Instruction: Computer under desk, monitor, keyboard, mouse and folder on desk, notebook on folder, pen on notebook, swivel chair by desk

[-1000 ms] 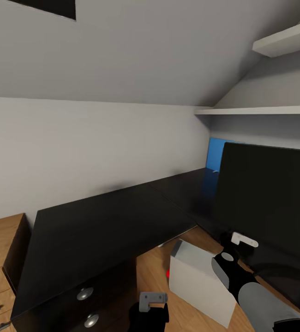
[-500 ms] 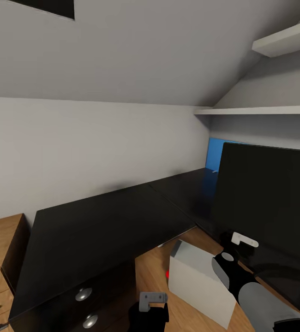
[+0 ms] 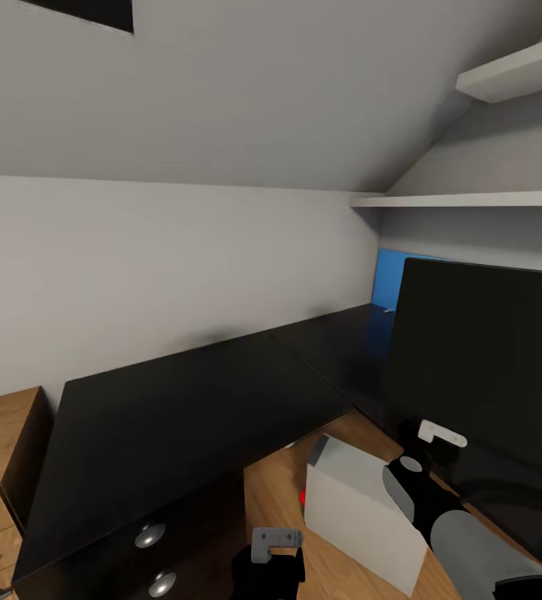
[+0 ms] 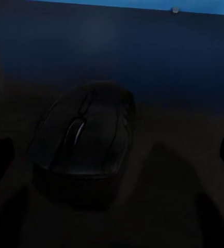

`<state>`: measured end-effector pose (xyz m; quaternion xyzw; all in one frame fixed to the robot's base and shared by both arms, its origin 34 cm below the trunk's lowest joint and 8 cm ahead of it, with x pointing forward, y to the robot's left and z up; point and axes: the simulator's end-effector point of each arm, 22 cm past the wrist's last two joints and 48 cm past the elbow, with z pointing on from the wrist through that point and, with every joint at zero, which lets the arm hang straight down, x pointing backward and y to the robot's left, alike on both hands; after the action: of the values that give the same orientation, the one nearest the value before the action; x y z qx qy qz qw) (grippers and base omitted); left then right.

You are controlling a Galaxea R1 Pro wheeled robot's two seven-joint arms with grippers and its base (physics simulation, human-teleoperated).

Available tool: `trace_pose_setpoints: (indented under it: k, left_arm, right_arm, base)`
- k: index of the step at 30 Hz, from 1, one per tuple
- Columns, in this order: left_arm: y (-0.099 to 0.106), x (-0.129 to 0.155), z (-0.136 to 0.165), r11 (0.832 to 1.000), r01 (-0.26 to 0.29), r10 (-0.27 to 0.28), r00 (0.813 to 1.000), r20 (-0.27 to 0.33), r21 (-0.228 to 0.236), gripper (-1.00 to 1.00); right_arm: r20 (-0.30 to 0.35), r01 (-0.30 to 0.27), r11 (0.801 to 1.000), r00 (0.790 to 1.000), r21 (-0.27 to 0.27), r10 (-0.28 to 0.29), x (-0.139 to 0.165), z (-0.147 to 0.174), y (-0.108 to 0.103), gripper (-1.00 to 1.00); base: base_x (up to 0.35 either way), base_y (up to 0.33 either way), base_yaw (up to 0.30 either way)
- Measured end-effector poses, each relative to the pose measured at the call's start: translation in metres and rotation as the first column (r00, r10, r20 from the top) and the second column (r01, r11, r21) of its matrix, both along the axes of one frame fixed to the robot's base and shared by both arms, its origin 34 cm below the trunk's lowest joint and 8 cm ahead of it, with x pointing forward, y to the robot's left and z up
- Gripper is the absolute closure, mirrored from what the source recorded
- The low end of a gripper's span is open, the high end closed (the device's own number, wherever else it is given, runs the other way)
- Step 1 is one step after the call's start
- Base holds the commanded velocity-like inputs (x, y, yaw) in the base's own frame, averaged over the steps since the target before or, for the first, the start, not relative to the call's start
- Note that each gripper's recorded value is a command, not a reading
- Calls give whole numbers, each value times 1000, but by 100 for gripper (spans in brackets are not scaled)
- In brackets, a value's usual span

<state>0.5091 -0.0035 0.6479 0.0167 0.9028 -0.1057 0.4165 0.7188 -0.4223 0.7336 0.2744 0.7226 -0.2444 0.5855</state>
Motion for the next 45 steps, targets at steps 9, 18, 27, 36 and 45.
trace_pose_setpoints:
  k: [9, 18, 27, 36, 45]
  left_arm:
    - [0, 0, 0, 1000, 0, 0, 1000, -1, -1, -100]
    - [-1, 0, 0, 1000, 1, -1, 1000, -1, -1, -100]
    - [-1, -1, 0, 1000, 1, -1, 1000, -2, -1, -100]
    - [-1, 0, 0, 1000, 1, -1, 1000, -1, -1, -100]
    - [-8, -8, -1, 1000, 30, -30, 1000, 1, 8, -100]
  right_arm:
    - [0, 0, 1000, 1000, 0, 0, 0, 0, 0, -100]
    - [0, -1, 1000, 1000, 1, 1, 0, 0, 1, -100]
    - [1, -1, 1000, 1000, 1, 1, 0, 0, 1, -100]
    - [0, -1, 1000, 1000, 1, 1, 0, 0, 1, -100]
    - [0, 0, 1000, 1000, 1, 0, 0, 0, 0, -100]
  base:
    - [8, 0, 0]
    - [1, 0, 0]
    - [38, 0, 0]
    - [3, 0, 0]
    - [58, 0, 0]
